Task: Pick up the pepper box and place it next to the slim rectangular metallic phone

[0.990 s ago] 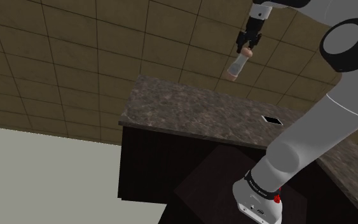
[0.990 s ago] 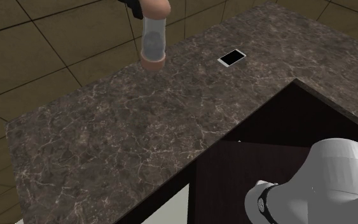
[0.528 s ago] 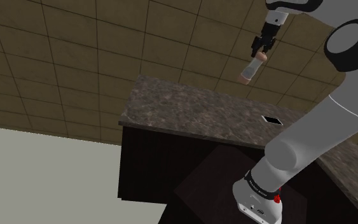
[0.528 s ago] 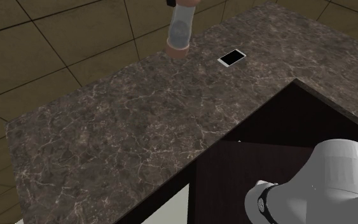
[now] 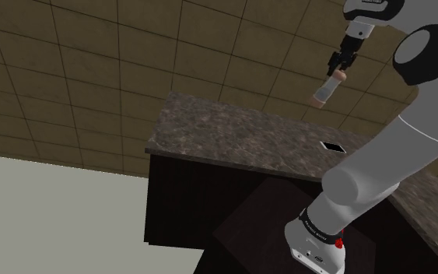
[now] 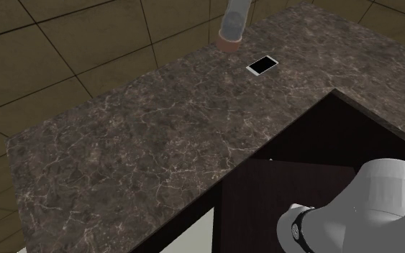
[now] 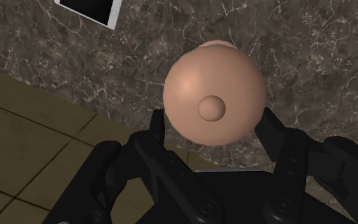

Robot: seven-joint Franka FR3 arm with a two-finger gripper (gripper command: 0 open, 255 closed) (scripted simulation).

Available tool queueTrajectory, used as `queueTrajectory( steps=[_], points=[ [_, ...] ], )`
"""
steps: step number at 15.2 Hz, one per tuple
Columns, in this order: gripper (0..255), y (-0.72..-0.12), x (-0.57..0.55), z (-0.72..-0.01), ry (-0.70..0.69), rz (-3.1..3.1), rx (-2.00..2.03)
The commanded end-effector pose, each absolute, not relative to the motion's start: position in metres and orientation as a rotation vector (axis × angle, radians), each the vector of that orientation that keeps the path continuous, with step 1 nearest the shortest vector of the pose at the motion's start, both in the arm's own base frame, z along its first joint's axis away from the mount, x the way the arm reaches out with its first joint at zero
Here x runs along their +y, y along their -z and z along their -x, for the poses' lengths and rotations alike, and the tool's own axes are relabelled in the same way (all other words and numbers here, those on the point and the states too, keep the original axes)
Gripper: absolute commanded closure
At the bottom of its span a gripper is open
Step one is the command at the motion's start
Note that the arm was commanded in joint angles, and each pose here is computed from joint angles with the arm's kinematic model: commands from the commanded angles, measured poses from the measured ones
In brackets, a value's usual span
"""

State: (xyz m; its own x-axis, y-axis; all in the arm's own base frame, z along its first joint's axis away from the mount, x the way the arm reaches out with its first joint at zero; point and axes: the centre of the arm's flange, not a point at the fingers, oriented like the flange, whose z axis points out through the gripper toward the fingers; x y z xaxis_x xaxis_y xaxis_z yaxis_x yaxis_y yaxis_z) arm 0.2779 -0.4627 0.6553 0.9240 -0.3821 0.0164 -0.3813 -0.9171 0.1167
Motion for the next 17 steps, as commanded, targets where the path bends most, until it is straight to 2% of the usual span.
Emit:
queueTrajectory(
  steps=[1,10,17],
  points=[
    [255,-0.657,-0.481,-0.259,0.01,-2.966,-0.587],
    [255,-0.657,-0.559,-0.178,0.01,-2.966,-0.587],
    [255,-0.62,-0.559,-0.178,0.01,-2.966,-0.587]
  ],
)
